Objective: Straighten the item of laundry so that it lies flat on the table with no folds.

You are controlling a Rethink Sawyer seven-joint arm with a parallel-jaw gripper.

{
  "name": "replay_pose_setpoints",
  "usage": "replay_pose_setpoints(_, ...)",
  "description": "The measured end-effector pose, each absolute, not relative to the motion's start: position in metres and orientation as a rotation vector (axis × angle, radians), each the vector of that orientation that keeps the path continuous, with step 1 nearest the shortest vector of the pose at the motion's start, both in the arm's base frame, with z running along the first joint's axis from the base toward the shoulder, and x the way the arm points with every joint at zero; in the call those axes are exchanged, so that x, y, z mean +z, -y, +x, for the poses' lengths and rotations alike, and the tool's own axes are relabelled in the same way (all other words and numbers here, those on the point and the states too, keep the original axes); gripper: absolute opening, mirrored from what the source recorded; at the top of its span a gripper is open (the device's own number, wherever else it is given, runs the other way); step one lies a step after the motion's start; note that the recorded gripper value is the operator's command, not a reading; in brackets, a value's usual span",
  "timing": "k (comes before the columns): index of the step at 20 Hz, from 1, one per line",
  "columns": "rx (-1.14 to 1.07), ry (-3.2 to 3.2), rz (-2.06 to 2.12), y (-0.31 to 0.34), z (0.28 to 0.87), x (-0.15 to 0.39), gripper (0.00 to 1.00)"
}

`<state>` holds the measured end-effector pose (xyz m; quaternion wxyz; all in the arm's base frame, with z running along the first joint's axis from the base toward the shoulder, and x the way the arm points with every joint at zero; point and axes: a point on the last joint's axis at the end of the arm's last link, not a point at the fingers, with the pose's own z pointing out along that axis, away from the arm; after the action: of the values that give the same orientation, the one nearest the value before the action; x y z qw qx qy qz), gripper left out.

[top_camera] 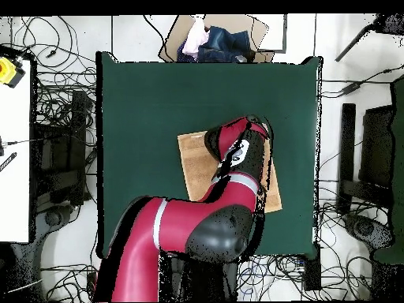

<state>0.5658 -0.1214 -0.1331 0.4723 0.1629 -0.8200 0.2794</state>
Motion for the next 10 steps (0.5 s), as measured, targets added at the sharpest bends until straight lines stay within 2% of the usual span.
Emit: replay_pose_setpoints(10, 0.709, 1.976, 0.409, 0.1259, 0.5626, -0.1351, 0.00)
